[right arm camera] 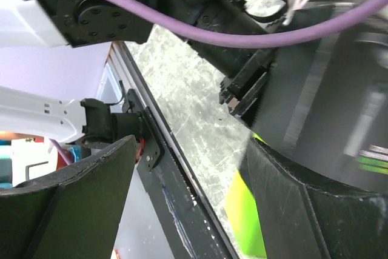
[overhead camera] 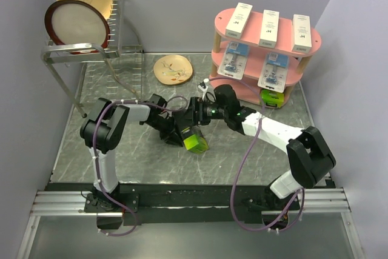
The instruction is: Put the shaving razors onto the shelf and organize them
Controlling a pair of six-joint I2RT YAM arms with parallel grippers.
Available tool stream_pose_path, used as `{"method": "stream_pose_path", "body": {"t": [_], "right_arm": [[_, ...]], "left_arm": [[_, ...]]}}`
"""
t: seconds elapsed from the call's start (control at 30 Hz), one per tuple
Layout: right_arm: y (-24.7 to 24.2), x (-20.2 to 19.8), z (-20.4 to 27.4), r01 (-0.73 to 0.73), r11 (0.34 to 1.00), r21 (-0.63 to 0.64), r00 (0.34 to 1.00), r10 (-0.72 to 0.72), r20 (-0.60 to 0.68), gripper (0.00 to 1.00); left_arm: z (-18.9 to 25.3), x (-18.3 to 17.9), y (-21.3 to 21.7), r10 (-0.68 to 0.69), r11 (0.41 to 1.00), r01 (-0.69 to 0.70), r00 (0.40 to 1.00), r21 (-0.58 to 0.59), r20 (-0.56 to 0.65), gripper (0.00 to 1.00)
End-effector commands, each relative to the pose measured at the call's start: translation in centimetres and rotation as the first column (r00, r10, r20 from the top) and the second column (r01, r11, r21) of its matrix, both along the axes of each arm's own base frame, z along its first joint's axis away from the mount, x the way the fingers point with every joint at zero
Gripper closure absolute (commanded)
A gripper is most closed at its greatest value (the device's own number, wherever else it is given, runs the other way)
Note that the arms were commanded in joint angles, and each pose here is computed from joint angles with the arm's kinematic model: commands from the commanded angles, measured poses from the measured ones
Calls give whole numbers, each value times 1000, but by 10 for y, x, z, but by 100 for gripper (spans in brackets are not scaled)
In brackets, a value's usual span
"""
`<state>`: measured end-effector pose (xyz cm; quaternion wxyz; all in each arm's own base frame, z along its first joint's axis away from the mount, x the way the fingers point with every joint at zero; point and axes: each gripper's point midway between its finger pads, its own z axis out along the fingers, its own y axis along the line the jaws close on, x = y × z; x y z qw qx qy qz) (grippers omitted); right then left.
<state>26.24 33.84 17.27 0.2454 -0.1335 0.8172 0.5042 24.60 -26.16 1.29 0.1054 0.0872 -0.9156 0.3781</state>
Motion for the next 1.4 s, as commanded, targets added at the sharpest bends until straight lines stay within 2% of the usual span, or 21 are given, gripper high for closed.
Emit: {"method": "stream_pose_path", "body": {"t": [0.0, 0.1, 0.2, 0.33, 0.43, 0.47, 0.53, 0.63, 0.7, 0.77, 0.87, 0.97, 1.07, 1.13, 1.2, 1.37], "right_arm": [[-2, 7, 28, -7, 999, 39, 995, 3, 96, 19], [-4, 9, 38, 3, 999, 46, 990, -9, 141, 17], [-7, 12, 45, 7, 999, 48, 986, -15, 169, 15], [-21, 28, 57, 51, 997, 49, 977, -60, 203, 12], [-62, 49, 24, 250, 964, -85, 962, -237, 137, 6], [-71, 52, 11, 291, 950, -110, 953, -278, 116, 6], [-94, 47, -36, 356, 910, -213, 933, -361, 18, 7], [-98, 26, -78, 334, 910, -247, 924, -368, -108, 15], [-86, 23, -76, 310, 935, -173, 932, -335, -141, 15], [-83, 25, -71, 308, 937, -163, 934, -331, -135, 14], [-79, 26, -64, 298, 945, -135, 939, -316, -136, 14], [-77, 24, -54, 287, 952, -102, 946, -299, -129, 16], [-70, 21, -39, 254, 966, -47, 960, -258, -112, 16], [-66, 19, -32, 229, 973, -19, 967, -229, -112, 16], [-60, 19, -25, 212, 977, 7, 971, -210, -115, 17], [-39, 11, -11, 121, 992, 36, 990, -117, -84, 17]], "left_arm": [[-76, 10, 58, 13, 922, -59, 993, 384, 121, 67], [-72, 14, 56, 7, 926, -57, 991, 373, 136, 66], [-66, 13, 64, 12, 908, -67, 991, 413, 135, 57], [-48, -1, 86, 11, 883, -67, 993, 465, 121, 27], [-37, -5, 84, 31, 915, -83, 990, 394, 135, 16], [-32, 2, 69, 47, 951, -95, 985, 295, 167, 15], [-33, 0, 63, 89, 959, -127, 984, 252, 155, 15], [-27, 8, 52, 113, 974, -147, 975, 171, 190, 15], [-26, 8, 51, 110, 976, -143, 974, 163, 196, 16], [-19, 12, 48, 101, 981, -136, 968, 141, 228, 14], [8, 17, 35, 129, 990, -141, 952, 23, 278, 12], [54, 29, 21, 192, 981, -162, 897, -107, 399, 8], [78, 34, 7, 205, 976, -138, 853, -170, 480, 4], [86, 40, 1, 219, 969, -129, 840, -210, 497, 1], [85, 43, -3, 246, 958, -137, 847, -253, 471, 0], [108, 59, -14, 297, 910, -80, 813, -408, 501, 1]]}}
